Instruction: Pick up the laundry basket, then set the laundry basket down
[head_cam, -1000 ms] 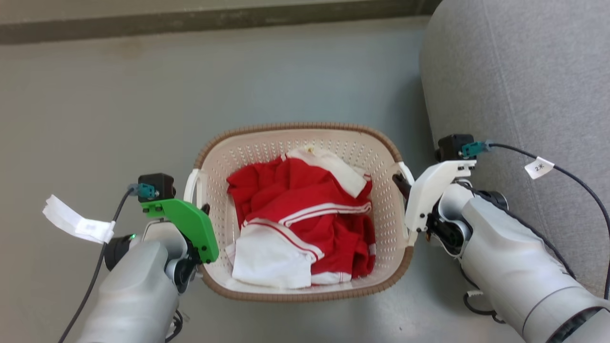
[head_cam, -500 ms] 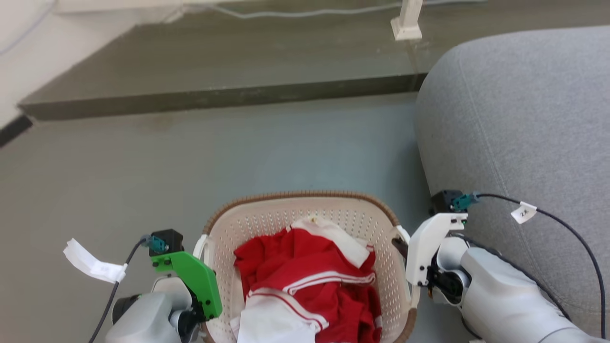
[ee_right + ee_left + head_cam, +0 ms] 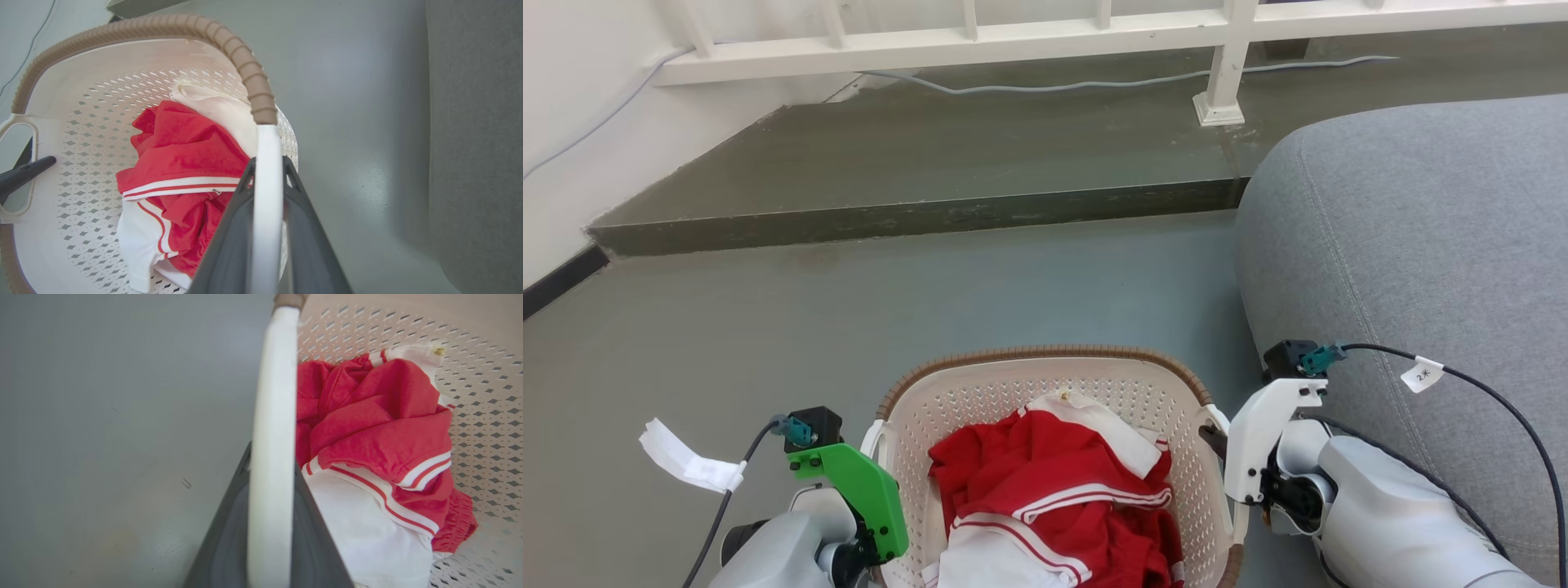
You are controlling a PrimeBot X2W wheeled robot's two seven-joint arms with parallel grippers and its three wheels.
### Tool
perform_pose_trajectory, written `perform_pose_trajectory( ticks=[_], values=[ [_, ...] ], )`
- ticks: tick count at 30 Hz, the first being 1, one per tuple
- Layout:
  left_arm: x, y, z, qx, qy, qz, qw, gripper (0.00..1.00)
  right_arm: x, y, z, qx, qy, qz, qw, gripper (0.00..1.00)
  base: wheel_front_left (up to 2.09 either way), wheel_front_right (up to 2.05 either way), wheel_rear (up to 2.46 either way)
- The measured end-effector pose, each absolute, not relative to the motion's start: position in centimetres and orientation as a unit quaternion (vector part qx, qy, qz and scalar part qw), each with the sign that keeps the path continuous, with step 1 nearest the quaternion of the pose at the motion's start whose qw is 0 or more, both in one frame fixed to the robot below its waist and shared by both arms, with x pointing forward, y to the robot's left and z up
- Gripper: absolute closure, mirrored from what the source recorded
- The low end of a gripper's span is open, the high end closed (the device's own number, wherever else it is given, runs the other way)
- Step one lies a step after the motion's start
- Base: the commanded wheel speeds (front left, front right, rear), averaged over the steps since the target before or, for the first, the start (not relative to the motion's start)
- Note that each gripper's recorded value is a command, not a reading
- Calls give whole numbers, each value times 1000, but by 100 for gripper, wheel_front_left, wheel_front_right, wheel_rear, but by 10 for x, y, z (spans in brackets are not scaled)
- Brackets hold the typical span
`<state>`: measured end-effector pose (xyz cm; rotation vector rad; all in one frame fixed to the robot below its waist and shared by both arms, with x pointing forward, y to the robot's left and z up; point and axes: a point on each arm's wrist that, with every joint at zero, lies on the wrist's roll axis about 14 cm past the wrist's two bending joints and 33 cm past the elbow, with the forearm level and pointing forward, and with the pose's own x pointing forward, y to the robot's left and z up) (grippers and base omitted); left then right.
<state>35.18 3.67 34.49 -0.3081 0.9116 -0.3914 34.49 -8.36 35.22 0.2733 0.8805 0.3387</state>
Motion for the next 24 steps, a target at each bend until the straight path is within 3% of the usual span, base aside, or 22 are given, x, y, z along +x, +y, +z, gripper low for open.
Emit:
perform_pose_trajectory(
  ticks=[24],
  values=[
    [348, 34, 337, -148, 451, -181, 861, 100, 341, -87, 343, 134, 444, 163, 871, 100, 0, 0, 0]
  ],
)
